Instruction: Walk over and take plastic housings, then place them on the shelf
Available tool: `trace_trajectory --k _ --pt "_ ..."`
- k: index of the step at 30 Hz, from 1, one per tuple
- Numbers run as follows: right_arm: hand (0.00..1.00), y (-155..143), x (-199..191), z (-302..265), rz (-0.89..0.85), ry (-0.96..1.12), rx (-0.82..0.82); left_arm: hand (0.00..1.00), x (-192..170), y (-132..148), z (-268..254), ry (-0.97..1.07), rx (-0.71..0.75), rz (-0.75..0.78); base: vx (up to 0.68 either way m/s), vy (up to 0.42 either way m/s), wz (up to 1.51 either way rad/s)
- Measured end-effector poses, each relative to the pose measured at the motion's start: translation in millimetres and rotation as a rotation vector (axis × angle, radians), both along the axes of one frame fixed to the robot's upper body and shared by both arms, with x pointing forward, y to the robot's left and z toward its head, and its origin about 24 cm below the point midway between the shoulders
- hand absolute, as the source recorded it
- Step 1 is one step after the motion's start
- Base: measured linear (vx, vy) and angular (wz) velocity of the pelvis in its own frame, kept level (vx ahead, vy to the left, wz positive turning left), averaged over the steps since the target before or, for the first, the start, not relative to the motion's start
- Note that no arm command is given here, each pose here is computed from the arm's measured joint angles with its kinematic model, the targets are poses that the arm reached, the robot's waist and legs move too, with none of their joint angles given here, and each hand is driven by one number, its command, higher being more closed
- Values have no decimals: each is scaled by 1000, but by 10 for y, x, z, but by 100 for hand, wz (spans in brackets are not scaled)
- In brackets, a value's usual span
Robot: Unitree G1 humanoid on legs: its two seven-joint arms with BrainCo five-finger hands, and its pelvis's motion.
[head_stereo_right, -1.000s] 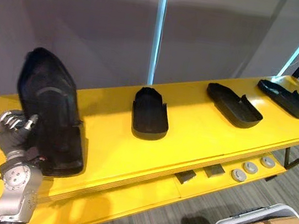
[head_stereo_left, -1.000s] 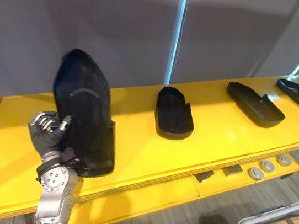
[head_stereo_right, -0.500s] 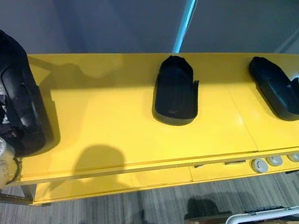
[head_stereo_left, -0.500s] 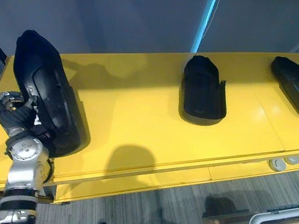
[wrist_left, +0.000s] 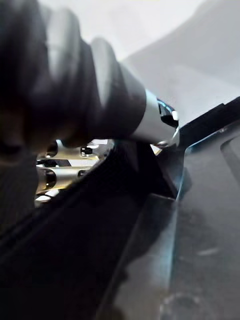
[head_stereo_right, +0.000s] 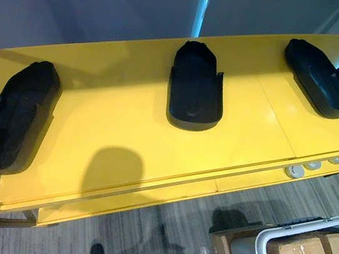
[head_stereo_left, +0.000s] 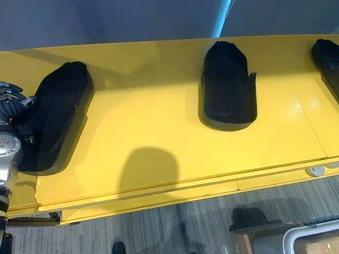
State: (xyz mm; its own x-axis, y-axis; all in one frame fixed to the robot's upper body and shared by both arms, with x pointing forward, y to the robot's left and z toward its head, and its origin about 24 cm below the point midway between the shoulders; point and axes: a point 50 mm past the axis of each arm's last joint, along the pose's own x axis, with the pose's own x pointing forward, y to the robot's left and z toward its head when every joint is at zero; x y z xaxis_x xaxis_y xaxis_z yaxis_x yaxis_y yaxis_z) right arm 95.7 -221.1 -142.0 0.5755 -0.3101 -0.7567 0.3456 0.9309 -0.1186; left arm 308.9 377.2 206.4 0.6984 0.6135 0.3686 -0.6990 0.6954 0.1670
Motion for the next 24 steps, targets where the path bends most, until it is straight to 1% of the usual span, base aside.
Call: trace_trajectory --k 3,6,7,9,10,11,14,17,19,21,23,24 --pt "0 2 -7 -11 -1 9 2 0 25 -53 -14 -14 -22 -22 0 0 0" --pt "0 -14 16 -12 0 16 0 0 23 -225 -47 -145 -161 -81 0 0 0" --pt "0 -18 31 -9 1 15 -1 0 11 -268 -57 -176 -187 -95 0 0 0" --pt "0 -44 77 -1 3 16 -8 0 -40 -434 -118 -289 -302 -151 0 0 0" --pt "0 -44 83 -1 4 17 -8 0 -51 -483 -137 -313 -334 -163 0 0 0" --pt "0 -52 85 0 4 20 -10 0 -77 -590 -193 -351 -389 -188 -6 9 4" --pt "0 -57 86 0 5 23 -11 0 -168 -805 -307 -402 -469 -220 -2 4 1" --pt "0 -67 73 -5 -1 32 -12 0 -312 -930 -392 -441 -520 -225 -9 9 5" --pt "0 -73 64 -9 17 42 -26 0 -381 -921 -422 -450 -509 -180 -13 8 5" --pt "0 -76 35 -24 14 56 -26 0 -525 -905 -374 -490 -459 -111 -12 8 5" --pt "0 -99 -24 -46 -13 73 -22 0 -793 -930 -249 -559 -317 -22 -10 9 4" --pt "0 -107 -41 -50 -20 76 -21 0 -847 -939 -226 -566 -274 0 -10 6 6"
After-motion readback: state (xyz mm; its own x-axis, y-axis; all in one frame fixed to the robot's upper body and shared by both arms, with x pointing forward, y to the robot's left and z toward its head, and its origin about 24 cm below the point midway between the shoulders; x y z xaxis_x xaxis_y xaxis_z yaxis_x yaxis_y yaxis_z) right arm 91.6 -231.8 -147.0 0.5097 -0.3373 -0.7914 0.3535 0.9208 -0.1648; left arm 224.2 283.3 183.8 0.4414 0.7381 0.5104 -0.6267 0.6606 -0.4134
